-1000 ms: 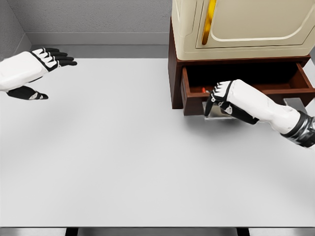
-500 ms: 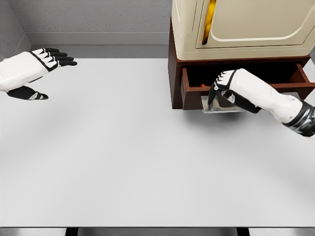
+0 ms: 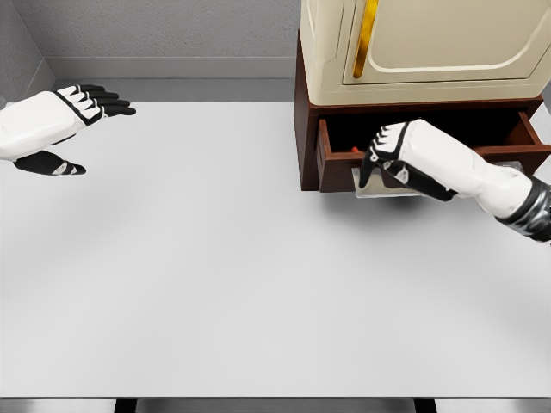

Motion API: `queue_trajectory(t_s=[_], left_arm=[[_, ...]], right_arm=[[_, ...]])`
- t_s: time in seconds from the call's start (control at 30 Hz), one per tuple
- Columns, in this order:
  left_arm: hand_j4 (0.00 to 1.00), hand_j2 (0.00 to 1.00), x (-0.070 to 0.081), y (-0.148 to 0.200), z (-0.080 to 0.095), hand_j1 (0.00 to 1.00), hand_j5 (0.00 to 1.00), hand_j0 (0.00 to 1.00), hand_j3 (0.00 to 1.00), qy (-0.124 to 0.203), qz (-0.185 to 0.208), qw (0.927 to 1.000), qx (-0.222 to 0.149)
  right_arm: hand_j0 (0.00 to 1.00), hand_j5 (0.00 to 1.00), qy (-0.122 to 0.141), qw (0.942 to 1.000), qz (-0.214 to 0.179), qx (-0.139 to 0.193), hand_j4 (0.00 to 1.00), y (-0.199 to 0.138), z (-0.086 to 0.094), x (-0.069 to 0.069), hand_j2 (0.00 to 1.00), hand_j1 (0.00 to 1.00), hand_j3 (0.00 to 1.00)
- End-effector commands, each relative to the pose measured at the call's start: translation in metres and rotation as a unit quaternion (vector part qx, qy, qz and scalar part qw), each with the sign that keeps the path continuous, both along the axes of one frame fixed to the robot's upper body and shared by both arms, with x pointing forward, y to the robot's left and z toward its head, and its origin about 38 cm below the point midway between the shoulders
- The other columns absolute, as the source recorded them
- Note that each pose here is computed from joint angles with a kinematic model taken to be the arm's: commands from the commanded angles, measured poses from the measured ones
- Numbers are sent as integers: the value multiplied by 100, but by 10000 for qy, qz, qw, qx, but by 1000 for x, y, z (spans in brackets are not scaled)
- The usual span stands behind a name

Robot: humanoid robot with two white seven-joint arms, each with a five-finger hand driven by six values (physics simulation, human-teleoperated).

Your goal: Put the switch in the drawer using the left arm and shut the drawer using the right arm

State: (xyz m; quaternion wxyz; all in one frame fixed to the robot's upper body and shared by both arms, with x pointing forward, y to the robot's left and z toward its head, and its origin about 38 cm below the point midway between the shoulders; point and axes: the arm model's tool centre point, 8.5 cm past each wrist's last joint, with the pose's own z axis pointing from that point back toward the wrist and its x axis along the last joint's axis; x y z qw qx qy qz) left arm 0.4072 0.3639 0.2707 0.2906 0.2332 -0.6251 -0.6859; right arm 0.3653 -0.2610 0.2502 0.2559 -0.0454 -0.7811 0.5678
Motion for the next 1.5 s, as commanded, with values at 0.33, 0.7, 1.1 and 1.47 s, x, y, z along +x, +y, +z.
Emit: queue_trajectory(t_s=[0.33, 0.7, 1.1, 1.47], left_arm=[[100, 100, 1, 2, -1, 100, 100, 100, 100, 26, 35, 10000, -20], [100, 100, 1, 3, -2, 100, 100, 100, 100, 39, 50, 10000, -36], [100, 100, 1, 3, -2, 100, 100, 100, 100, 39, 50, 10000, -36], [100, 100, 1, 2, -2, 100, 100, 100, 100, 40, 46, 10000, -50]], right_arm=[[28, 28, 447, 9984, 338, -98, 28, 19, -30, -14, 28, 28, 28], [28, 28, 650, 9969, 334, -284, 28, 14, -44, -22, 28, 28, 28], [28, 28, 627, 9968, 87, -484, 28, -4, -45, -14, 28, 28, 28], [28, 28, 155, 9987, 251, -405, 28, 6, -9, -6, 28, 28, 28]])
